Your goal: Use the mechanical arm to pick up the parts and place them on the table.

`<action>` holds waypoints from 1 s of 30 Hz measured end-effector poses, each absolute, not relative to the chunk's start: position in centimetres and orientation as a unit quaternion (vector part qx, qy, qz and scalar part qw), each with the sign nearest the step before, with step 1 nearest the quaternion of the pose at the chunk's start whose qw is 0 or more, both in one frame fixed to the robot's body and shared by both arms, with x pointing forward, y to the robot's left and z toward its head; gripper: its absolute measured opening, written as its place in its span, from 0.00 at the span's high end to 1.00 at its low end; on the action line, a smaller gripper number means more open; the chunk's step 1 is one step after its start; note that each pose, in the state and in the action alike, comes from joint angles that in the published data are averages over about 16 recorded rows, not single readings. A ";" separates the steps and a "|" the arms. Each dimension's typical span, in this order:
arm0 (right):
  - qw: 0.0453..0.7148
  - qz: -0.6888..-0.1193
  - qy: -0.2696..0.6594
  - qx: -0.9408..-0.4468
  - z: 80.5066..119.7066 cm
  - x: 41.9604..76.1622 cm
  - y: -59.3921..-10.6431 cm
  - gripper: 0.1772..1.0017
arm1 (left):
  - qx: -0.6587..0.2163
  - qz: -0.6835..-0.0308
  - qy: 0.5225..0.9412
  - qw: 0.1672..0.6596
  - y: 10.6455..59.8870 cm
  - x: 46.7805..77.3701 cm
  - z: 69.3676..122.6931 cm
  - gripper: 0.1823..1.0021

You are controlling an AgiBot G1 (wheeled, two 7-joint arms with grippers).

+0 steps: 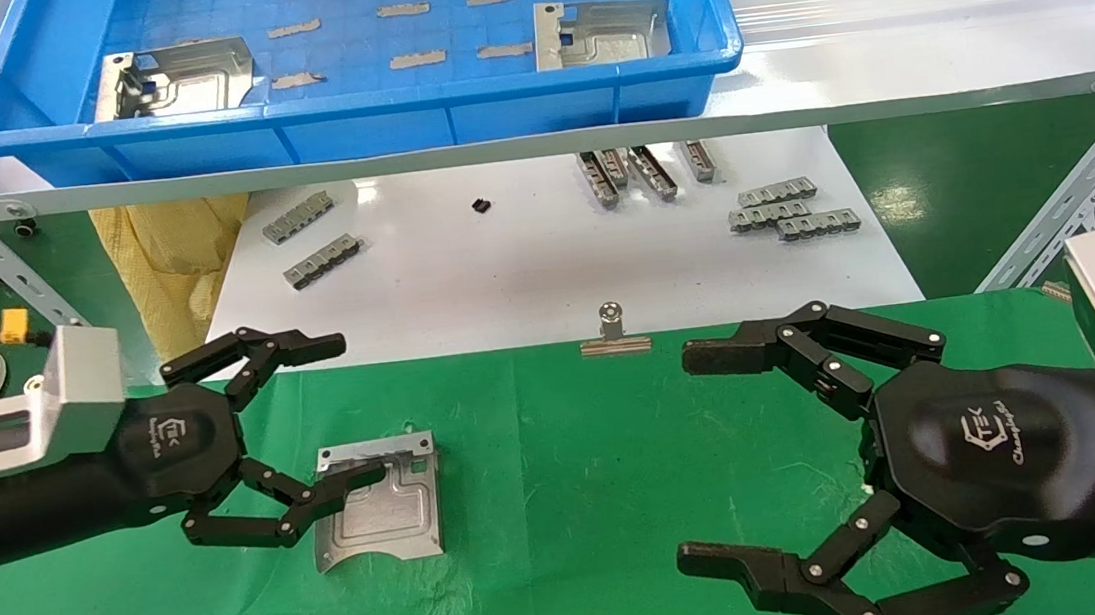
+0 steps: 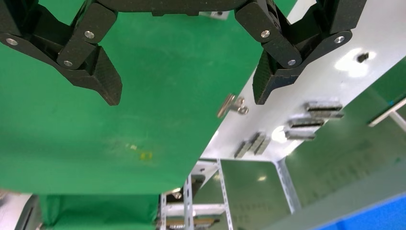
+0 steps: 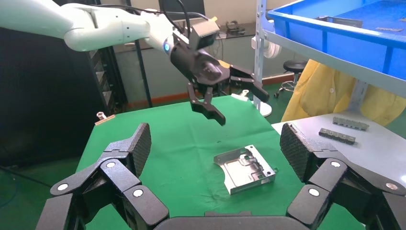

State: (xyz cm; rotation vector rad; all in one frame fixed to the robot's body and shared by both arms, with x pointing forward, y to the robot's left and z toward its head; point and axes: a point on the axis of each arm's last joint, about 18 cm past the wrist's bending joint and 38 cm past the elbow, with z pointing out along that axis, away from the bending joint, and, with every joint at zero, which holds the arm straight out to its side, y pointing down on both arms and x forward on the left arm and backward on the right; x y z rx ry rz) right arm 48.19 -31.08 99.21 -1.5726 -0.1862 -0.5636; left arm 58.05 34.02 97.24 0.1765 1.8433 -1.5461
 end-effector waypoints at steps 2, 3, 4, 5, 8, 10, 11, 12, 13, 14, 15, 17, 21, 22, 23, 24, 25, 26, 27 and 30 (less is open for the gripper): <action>0.667 -0.250 -0.083 -0.697 99.2 48.2 -31.1 0.00 | 0.070 -0.605 0.711 0.351 33.8 57.4 97.5 0.00; 0.667 -0.250 -0.083 -0.697 99.2 48.2 -31.1 0.00 | 0.071 -0.608 0.710 0.348 33.7 57.1 97.6 0.00; 0.667 -0.250 -0.083 -0.697 99.2 48.2 -31.1 0.00 | 0.072 -0.611 0.709 0.345 33.6 56.8 97.7 0.00; 0.667 -0.250 -0.083 -0.697 99.2 48.2 -31.1 0.00 | 0.073 -0.614 0.708 0.342 33.4 56.5 97.8 0.00; 0.667 -0.250 -0.083 -0.697 99.2 48.2 -31.1 0.00 | 0.076 -0.622 0.705 0.332 33.1 55.5 98.1 0.00; 0.667 -0.250 -0.083 -0.697 99.2 48.2 -31.1 0.00 | 0.078 -0.627 0.704 0.324 32.8 54.8 98.3 0.00; 0.667 -0.250 -0.083 -0.697 99.2 48.2 -31.1 0.00 | 0.079 -0.630 0.703 0.321 32.7 54.4 98.3 0.00; 0.667 -0.250 -0.083 -0.697 99.2 48.2 -31.1 0.00 | 0.081 -0.632 0.703 0.317 32.5 54.0 98.4 0.00; 0.667 -0.250 -0.083 -0.697 99.2 48.2 -31.1 0.00 | 0.082 -0.634 0.702 0.313 32.4 53.6 98.5 0.00; 0.667 -0.250 -0.083 -0.697 99.2 48.2 -31.1 0.00 | 0.083 -0.637 0.702 0.309 32.2 53.3 98.6 0.00; 0.667 -0.250 -0.083 -0.697 99.2 48.2 -31.1 0.00 | 0.084 -0.639 0.701 0.305 32.1 52.9 98.7 0.00; 0.667 -0.250 -0.083 -0.697 99.2 48.2 -31.1 0.00 | 0.087 -0.643 0.701 0.296 31.8 52.1 98.8 0.00; 0.667 -0.250 -0.083 -0.697 99.2 48.2 -31.1 0.00 | 0.092 -0.650 0.701 0.278 31.2 50.5 99.0 0.00; 0.667 -0.250 -0.083 -0.697 99.2 48.2 -31.1 0.00 | 0.094 -0.651 0.702 0.274 31.0 50.1 99.0 0.00; 0.667 -0.250 -0.083 -0.697 99.2 48.2 -31.1 0.00 | 0.095 -0.652 0.702 0.269 30.9 49.7 99.1 0.00; 0.667 -0.250 -0.082 -0.697 99.2 48.2 -31.1 0.00 | 0.097 -0.654 0.702 0.265 30.7 49.3 99.1 0.00; 0.667 -0.250 -0.082 -0.697 99.2 48.2 -31.1 0.00 | 0.098 -0.655 0.703 0.261 30.6 49.0 99.1 0.00; 0.667 -0.250 -0.082 -0.697 99.2 48.2 -31.1 0.00 | 0.100 -0.656 0.703 0.257 30.4 48.6 99.2 0.00; 0.667 -0.250 -0.082 -0.697 99.2 48.2 -31.1 0.00 | 0.101 -0.656 0.703 0.254 30.3 48.3 99.2 0.00; 0.667 -0.250 -0.082 -0.697 99.2 48.2 -31.1 0.00 | 0.104 -0.658 0.704 0.246 30.0 47.5 99.2 0.00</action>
